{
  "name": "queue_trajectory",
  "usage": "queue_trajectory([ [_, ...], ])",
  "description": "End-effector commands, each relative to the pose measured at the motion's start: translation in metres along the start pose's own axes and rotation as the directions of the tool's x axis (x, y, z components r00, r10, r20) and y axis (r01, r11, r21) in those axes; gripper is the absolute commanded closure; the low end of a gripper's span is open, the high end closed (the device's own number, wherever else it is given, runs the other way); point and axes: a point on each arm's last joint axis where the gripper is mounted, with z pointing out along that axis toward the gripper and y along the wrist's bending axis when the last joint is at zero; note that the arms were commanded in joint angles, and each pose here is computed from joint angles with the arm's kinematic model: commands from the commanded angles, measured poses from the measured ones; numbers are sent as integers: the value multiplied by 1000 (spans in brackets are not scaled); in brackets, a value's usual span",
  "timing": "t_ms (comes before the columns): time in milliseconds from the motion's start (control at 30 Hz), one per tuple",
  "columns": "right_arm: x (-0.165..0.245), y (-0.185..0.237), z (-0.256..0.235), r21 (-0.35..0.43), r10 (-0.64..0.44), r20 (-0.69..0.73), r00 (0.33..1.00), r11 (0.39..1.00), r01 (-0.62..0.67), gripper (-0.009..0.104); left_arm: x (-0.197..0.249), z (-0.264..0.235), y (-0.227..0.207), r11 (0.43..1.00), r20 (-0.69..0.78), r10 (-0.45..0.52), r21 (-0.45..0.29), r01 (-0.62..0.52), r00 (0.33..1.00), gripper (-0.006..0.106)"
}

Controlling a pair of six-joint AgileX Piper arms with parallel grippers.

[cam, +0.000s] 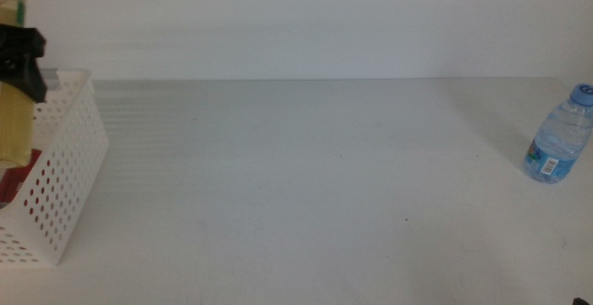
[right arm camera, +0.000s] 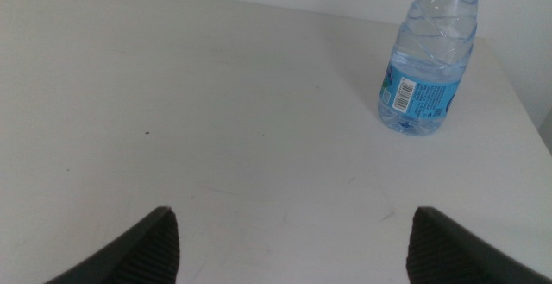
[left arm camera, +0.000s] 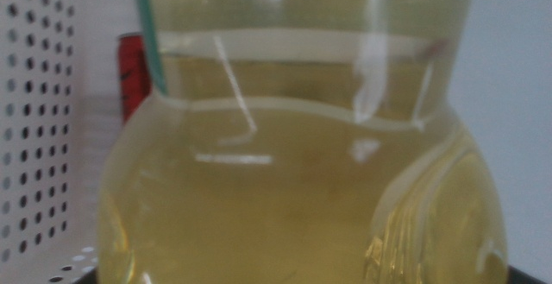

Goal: Use arms to grab the bottles and put them into the dustbin to the left of the table.

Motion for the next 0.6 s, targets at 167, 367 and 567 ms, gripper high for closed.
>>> queue_trajectory([
  [167,-10,-2,-3,25,-11,109,994,1000,8,18,-3,-1,34,997,-32,-69,-28,69,997,88],
  [367,-10,-2,-3,25,-11,109,994,1000,8,18,-4,10,46,999,-64,-33,-38,31,997,89],
  [567,-10,-2,-3,25,-11,109,994,1000,8,18,-7,33,51,999,-126,-20,-42,15,992,100],
])
